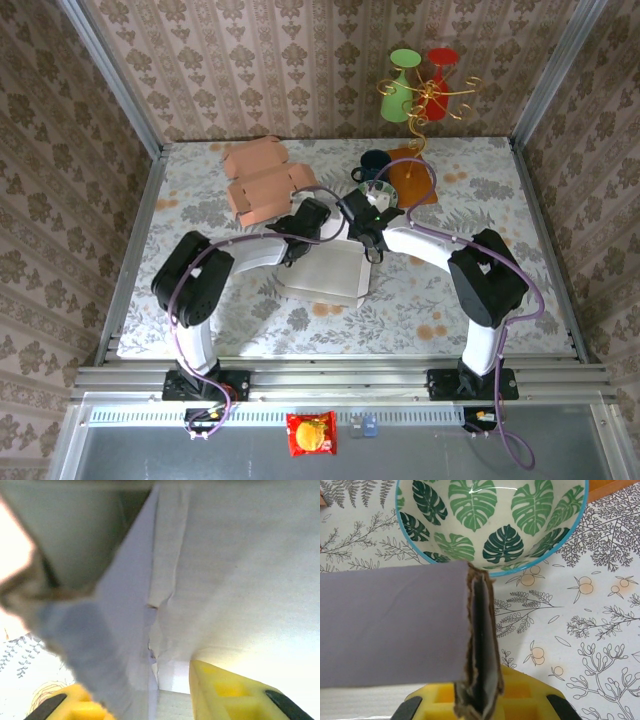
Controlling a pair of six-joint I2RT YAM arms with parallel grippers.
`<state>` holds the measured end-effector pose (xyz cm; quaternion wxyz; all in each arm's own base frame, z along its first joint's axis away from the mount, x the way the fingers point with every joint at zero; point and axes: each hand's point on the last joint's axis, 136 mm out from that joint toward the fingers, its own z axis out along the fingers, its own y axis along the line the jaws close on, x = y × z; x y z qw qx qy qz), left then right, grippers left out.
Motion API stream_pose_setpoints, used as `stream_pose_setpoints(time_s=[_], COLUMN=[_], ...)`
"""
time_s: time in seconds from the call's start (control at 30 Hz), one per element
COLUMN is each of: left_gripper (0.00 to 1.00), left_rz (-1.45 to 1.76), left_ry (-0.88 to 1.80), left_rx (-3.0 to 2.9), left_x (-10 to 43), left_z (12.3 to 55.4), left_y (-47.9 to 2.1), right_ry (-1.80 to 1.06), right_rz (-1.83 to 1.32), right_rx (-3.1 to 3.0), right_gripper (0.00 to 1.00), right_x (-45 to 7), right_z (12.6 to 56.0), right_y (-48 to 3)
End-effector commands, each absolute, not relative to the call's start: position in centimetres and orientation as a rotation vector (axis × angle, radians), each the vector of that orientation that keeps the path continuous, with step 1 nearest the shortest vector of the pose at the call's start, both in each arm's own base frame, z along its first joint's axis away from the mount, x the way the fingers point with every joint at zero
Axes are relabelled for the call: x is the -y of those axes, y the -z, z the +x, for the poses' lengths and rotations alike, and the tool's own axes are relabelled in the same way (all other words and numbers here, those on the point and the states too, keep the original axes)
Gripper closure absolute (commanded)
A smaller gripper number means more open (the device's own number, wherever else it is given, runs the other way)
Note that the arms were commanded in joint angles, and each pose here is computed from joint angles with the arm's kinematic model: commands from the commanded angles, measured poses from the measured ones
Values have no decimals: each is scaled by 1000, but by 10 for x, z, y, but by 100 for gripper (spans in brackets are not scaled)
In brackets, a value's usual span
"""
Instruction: Fold the paper box
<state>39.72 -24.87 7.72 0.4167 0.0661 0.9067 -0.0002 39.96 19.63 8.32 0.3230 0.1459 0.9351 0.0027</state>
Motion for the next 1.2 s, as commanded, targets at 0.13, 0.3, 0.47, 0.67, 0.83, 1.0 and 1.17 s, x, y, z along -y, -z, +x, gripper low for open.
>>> stream_pose_setpoints(time_s=[0.13,0.3,0.47,0.67,0.83,1.0,1.17], left_gripper=[61,46,40,35,35,34,34], left_rz=[247,302,322,261,277,270,255], left_ry=[181,238,269,273,312,331,355], left_rx=[-2265,-2284,-2308,-2317,-2318,-2322,-2292], left_x=[258,261,262,247,247,243,238], left_z=[395,388,381,377,370,362,354], left_y=[-96,-97,-97,-101,-108,-110,-126], right_ry=[61,87,78,71,60,35,-16], right_rz=[393,420,445,464,487,527,584], right_rx=[-2623,-2645,-2648,-2649,-2662,-2675,-2687], right_gripper=[100,100,100,100,100,100,100], right_x=[-194,-190,-191,-192,-191,-191,-197], right_z=[375,372,372,372,371,371,370], right_y=[-47,-46,-46,-48,-47,-48,-53])
